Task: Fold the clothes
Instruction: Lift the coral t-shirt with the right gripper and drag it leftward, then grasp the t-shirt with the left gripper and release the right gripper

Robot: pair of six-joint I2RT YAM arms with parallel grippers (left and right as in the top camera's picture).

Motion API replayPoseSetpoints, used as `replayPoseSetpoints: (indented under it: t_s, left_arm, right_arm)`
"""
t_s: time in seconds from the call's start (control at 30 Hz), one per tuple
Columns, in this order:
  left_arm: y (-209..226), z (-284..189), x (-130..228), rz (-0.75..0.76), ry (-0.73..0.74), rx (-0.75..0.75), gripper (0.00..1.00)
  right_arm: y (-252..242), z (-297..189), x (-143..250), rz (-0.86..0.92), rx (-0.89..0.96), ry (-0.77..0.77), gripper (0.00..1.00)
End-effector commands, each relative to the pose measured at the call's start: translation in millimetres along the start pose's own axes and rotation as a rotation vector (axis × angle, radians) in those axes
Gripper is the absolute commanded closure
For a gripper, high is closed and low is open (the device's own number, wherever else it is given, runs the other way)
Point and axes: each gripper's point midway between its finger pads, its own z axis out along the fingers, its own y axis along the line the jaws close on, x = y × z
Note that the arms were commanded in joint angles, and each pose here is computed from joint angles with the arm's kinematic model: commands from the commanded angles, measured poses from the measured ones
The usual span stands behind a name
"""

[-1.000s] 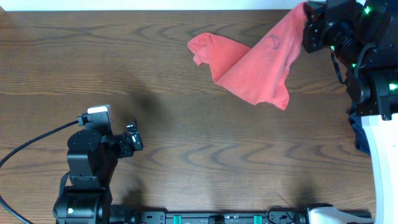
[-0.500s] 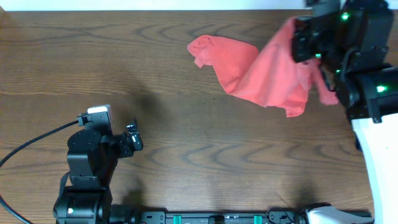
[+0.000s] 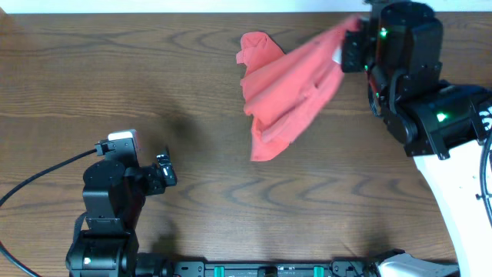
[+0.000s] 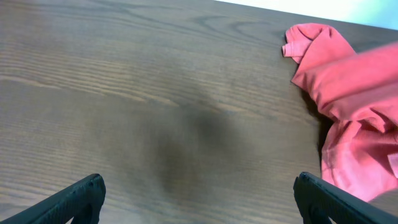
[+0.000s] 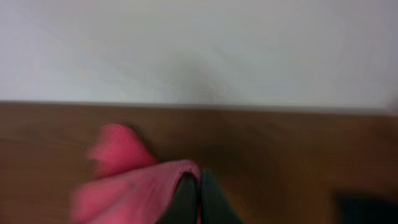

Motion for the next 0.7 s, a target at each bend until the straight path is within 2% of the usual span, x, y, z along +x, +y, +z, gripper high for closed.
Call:
replayPoseSetpoints:
  t_s: [0.0, 0.17, 0.33, 0.47, 0.67]
  left_arm:
    - [0.7, -4.1, -8.1, -0.01, -0.021, -0.005, 0.02]
    - [0.3, -4.2, -8.3, -0.009, -0.022, -0.004, 0.02]
    - [0.5, -4.1, -8.0, -0.009, -0.021, -0.004, 0.02]
    - [0.5, -4.1, -8.0, -0.009, -0.021, -0.004, 0.02]
    - [0.5, -4.1, -8.0, -0.009, -0.021, -0.004, 0.02]
  right_arm:
    - [-54.5, 5.8, 12.0, 0.012, 0.3, 0.043, 0.99]
    - [-20.8, 24.5, 44.2, -0.057, 0.115, 0.187, 0.99]
    - [35.4, 32.1, 54.3, -0.055, -0.15, 0.231, 0.99]
    - [96.3, 19.4, 49.3, -0.075, -0.395, 0.201, 0.99]
    - [169.5, -10.3, 29.2, -0.106, -0.595, 0.071, 0.99]
